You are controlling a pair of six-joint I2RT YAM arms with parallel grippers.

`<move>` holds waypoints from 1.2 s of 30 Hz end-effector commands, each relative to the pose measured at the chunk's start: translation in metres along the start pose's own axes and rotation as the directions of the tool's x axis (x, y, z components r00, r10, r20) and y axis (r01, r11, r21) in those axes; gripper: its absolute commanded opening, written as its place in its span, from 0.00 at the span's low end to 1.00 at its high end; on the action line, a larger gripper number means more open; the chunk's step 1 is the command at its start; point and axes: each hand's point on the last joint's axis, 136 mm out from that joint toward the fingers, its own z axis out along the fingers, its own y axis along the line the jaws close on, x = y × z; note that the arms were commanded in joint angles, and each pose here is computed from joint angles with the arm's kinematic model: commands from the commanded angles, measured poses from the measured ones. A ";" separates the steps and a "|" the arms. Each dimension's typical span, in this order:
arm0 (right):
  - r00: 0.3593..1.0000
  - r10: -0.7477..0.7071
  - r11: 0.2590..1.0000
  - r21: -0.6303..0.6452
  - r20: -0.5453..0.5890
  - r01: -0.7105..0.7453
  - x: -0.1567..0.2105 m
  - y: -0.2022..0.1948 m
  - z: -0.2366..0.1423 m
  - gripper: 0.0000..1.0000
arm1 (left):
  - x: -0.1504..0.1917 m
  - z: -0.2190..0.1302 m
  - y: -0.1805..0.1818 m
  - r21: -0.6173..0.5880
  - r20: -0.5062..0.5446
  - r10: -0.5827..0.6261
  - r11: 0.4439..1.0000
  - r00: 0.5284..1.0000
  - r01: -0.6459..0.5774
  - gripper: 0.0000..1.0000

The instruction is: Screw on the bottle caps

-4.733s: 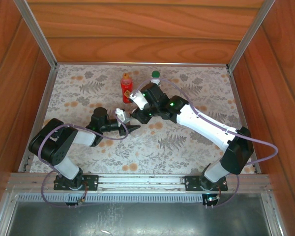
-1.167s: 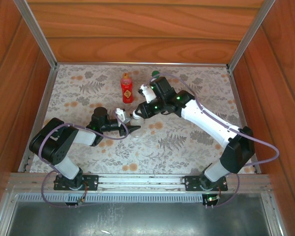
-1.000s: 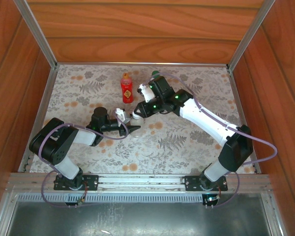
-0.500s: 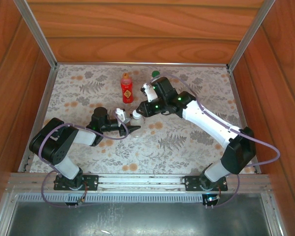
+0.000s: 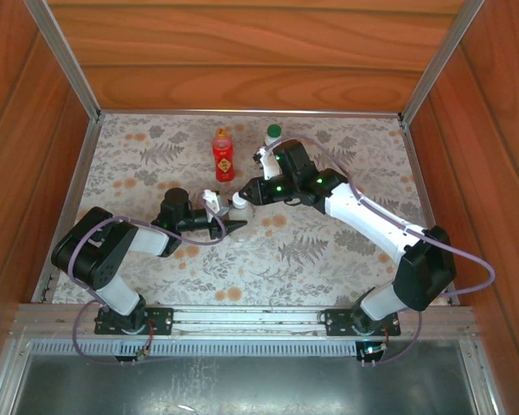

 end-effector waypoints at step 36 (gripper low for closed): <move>0.974 0.082 0.973 0.227 -0.213 -0.032 0.072 -0.057 -0.008 0.25 | 0.020 0.000 -0.022 0.093 -0.061 -0.106 0.989 0.993 0.112 0.49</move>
